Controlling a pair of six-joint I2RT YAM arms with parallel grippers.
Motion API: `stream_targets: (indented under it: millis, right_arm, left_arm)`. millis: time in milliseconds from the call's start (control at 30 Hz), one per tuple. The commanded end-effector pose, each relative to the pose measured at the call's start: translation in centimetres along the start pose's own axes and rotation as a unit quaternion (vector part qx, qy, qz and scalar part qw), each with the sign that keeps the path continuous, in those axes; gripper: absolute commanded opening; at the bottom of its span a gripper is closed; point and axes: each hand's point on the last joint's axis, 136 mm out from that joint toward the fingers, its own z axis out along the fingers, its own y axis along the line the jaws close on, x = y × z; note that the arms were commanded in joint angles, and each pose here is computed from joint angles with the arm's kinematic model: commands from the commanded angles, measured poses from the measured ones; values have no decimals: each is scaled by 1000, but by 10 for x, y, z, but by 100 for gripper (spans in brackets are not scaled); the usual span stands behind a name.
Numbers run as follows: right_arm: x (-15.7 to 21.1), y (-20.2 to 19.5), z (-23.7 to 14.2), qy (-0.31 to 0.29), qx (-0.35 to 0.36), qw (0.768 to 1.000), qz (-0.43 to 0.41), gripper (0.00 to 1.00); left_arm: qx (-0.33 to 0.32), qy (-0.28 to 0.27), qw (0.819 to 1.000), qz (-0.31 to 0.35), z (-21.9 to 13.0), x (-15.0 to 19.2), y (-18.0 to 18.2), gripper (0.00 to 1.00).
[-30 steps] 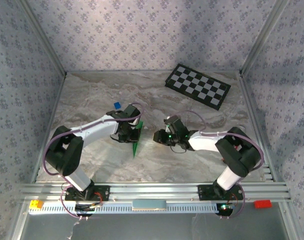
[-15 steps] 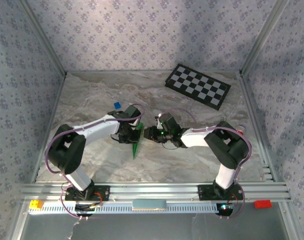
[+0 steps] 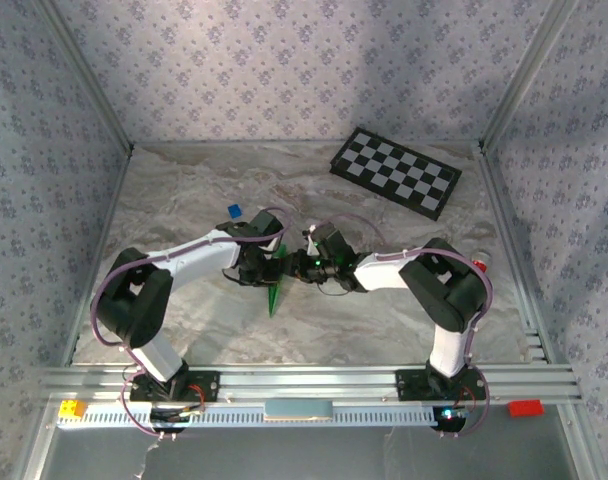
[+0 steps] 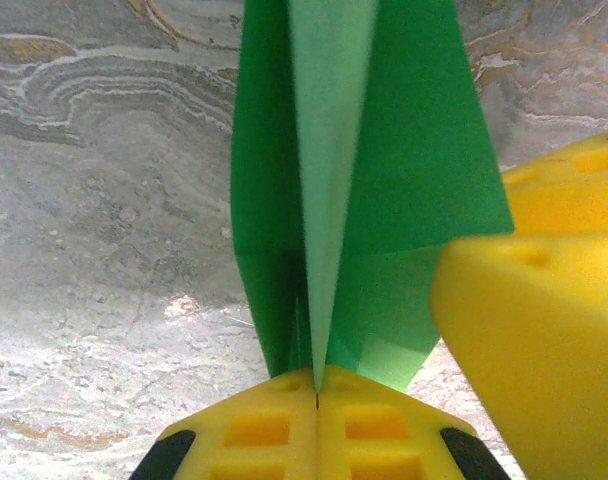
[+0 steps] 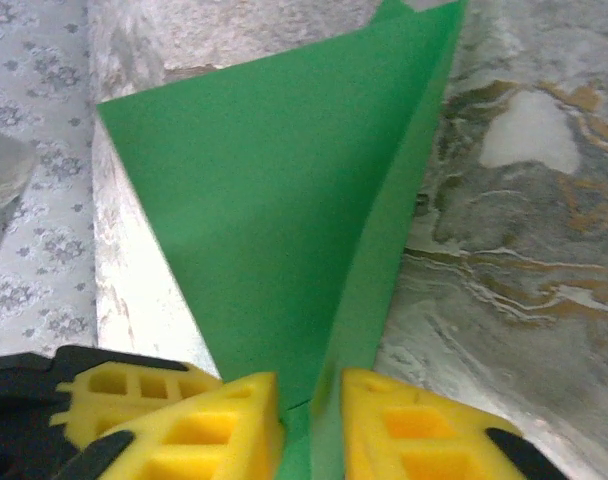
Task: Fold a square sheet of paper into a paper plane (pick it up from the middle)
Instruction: Move a paper plane to the center of the table.
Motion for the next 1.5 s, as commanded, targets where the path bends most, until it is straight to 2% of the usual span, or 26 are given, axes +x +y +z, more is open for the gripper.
stream_targets:
  millis: [0, 167, 600, 1467]
  right_arm:
    - [7, -17, 4, 6, 29, 999, 12, 19]
    - [8, -19, 5, 10, 30, 999, 13, 12]
    - [10, -24, 5, 11, 34, 999, 19, 11]
    - [10, -28, 4, 11, 34, 999, 23, 12]
  left_arm:
    - [3, 10, 1000, 7, 4, 3, -3, 0]
    - [6, 14, 1000, 5, 8, 2, -5, 4]
    - [18, 9, 1000, 2, 9, -1, -9, 13]
    - [-1, 7, 1000, 6, 23, 1, -5, 15]
